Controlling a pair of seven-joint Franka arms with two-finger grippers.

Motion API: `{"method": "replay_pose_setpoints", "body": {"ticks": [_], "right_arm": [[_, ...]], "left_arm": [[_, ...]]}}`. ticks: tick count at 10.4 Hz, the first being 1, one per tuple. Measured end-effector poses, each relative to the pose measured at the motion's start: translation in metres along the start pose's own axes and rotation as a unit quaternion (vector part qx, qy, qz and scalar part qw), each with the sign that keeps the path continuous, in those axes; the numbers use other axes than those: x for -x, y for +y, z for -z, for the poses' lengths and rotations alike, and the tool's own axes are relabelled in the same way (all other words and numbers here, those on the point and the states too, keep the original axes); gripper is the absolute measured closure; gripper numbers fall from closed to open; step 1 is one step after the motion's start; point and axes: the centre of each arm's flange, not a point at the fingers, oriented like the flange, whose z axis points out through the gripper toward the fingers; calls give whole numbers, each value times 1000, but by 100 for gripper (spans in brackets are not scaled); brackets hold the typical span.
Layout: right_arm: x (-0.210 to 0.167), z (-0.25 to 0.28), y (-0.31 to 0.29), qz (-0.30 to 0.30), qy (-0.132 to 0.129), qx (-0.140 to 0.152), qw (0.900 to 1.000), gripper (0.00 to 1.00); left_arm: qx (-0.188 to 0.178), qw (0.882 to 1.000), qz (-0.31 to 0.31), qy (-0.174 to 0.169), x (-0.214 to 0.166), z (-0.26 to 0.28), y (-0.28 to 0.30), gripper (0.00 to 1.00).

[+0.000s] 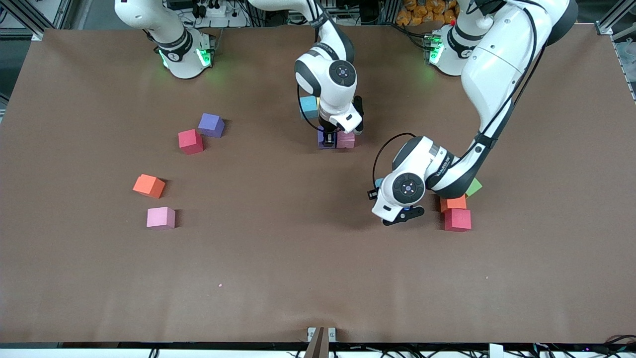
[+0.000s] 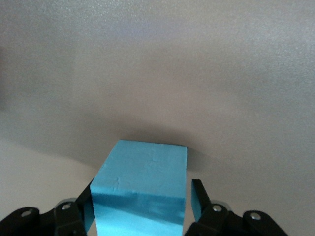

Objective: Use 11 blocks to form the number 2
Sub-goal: 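Place the purple cube below the pink cube with the right gripper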

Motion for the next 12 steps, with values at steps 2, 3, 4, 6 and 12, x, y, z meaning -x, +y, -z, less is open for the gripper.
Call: {"method": "replay_pose_setpoints", "body": {"ticks": [2,3,4,6,12], "right_arm": [[-1,-2,0,-5,-1,0,1000,45],[-2,-3,-1,-9,-2,0,1000,45],[-4,-5,-4,-10,-2,-1,1000,45],[-5,-5,-4,-11,-2,0,1000,45],[-8,-4,-4,-11,1,4,1000,0]], "left_arm": [[1,1000,1,0,-1,0,-1,27],[2,1000,2,1,-3,2,-1,31],[4,1000,4,3,-5,5,-2,37],[7,1000,6,5,-7,8,-2,39],[16,999,40,15,-10,27,-4,42]]}}
